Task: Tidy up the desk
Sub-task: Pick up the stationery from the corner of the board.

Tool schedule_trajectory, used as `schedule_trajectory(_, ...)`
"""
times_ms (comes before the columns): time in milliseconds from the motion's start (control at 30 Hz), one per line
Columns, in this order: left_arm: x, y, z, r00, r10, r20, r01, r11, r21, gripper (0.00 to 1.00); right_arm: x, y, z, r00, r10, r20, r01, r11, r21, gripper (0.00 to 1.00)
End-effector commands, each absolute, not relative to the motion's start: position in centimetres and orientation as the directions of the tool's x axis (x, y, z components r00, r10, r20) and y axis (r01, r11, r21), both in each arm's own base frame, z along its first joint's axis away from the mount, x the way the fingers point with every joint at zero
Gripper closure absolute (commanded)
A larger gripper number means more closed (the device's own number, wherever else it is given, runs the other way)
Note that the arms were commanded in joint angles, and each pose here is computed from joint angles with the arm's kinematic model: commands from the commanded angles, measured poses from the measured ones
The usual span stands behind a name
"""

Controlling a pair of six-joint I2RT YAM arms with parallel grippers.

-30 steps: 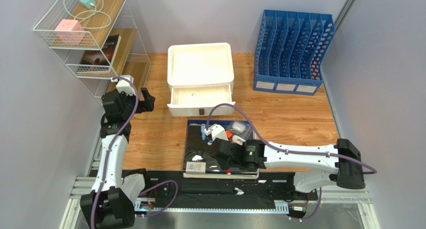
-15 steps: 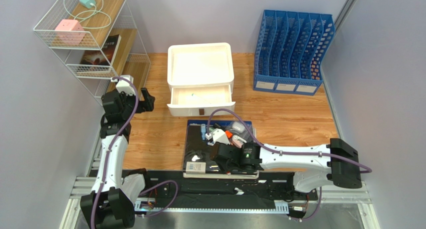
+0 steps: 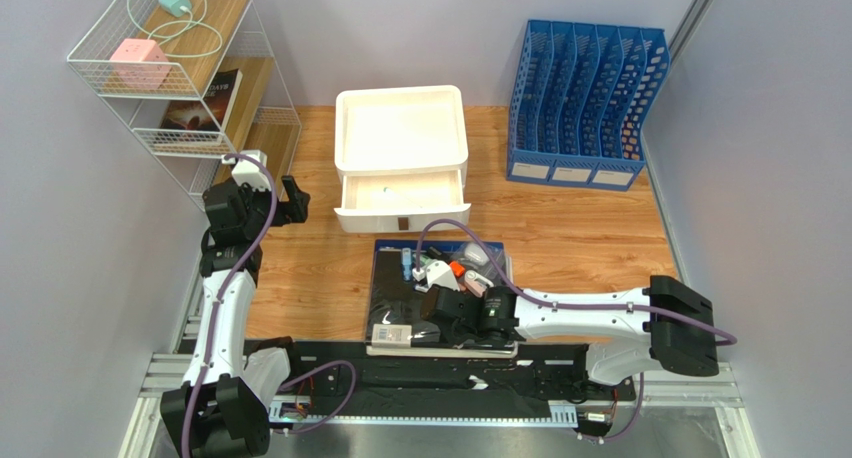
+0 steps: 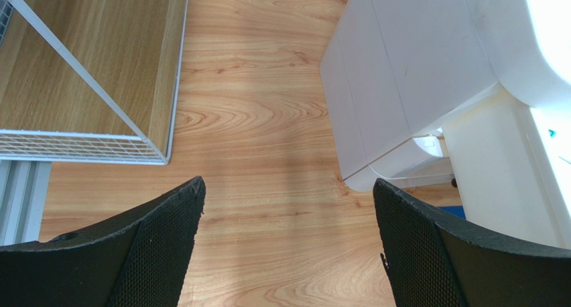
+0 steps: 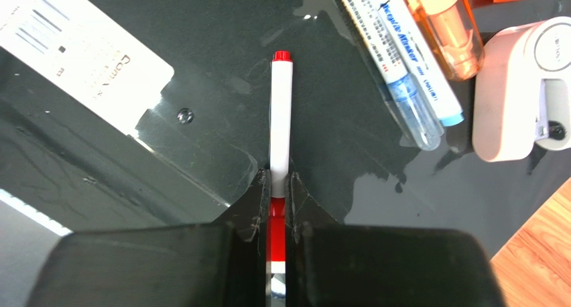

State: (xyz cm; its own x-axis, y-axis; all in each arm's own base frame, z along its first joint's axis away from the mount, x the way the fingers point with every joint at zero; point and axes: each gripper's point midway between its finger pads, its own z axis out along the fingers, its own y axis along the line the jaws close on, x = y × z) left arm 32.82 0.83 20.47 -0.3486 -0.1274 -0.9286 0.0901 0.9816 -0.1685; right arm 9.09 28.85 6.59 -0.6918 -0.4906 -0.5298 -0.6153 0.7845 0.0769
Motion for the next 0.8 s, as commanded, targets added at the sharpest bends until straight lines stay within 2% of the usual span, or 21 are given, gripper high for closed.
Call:
schedule_trajectory(0,32.9,1.0,21.2,-0.313,-0.124,-0.942,0.096,0.982,-0.161,0.0,9.6,29.9,9.4,-0.668,-0.489,-0.561,-0.633,0.77,0.083,1.0)
schedule_trajectory(300,33.0,1.0,20.9,-0.319,-0.127,-0.939,0.094,0.982,-0.165,0.0,14.4,32.5,21.7,-0.479,-0.475,-0.738,-0.698,0.716,-0.007,1.0)
schedule_trajectory(500,32.9,1.0,21.0,-0.316,-0.124,-0.941,0.094,0.982,-0.161,0.01,19.9,34.9,29.7,-0.453,-0.364,-0.814,-0.691,0.72,0.063,1.0)
schedule_trajectory(700,33.0,0.9,21.1,-0.313,-0.124,-0.942,0.099,0.982,-0.162,0.0,25.4,36.6,32.0,-0.448,-0.333,-0.83,-0.672,0.738,0.067,1.0)
schedule_trajectory(767,33.0,1.1,21.1,-0.313,-0.123,-0.942,0.095,0.983,-0.159,0.01,26.9,37.3,30.3,-0.484,-0.355,-0.8,-0.668,0.74,0.076,1.0)
